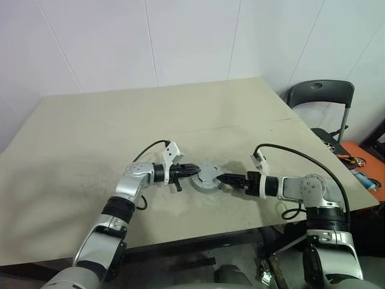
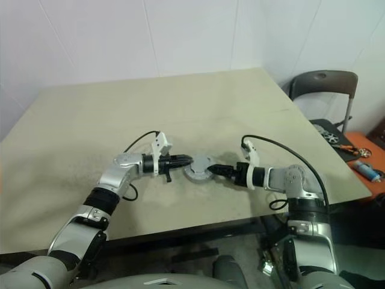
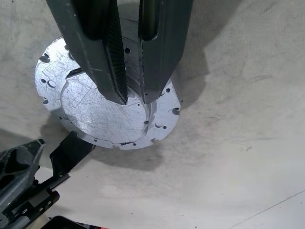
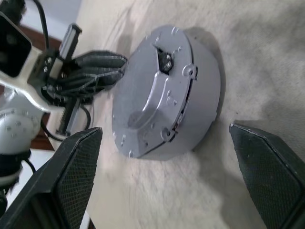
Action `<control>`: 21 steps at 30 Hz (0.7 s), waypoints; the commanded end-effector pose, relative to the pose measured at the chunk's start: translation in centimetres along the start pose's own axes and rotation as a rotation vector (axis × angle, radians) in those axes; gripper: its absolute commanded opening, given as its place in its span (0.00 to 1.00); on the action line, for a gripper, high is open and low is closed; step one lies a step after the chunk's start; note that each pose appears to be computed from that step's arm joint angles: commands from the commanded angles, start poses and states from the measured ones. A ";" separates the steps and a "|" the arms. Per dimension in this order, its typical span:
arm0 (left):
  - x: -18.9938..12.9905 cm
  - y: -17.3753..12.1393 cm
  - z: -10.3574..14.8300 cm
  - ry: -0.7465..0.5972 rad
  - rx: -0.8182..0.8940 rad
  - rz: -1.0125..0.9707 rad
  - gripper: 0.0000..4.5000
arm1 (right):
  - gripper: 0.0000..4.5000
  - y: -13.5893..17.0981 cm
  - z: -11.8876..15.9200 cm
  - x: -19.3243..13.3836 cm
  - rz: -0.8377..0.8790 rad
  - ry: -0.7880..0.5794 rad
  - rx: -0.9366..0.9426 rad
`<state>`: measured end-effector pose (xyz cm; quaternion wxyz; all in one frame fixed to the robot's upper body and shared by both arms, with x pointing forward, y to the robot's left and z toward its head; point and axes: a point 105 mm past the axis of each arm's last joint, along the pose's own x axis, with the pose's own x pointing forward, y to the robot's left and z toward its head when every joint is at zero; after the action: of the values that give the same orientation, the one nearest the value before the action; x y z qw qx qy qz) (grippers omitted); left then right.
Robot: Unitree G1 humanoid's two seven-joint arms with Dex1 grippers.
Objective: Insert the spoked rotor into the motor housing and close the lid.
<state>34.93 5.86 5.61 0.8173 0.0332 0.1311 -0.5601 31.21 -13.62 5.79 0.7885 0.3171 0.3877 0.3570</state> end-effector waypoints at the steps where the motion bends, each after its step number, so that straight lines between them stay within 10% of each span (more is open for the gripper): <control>1: 0.1 -0.4 -3.1 0.108 -0.051 0.004 0.11 | 0.99 -0.2 -1.5 1.3 -0.010 0.033 0.033; 10: -0.2 -0.1 -3.2 0.107 -0.057 0.020 0.11 | 0.99 3.0 -5.0 4.7 0.096 0.141 0.075; 21: -1.0 0.5 -2.7 0.099 -0.057 0.048 0.11 | 0.99 3.1 -2.0 6.9 0.070 0.054 0.081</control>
<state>35.56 7.74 5.41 0.8352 0.0351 0.1406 -0.5306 31.86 -8.18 5.13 0.7714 0.3450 0.3942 0.3612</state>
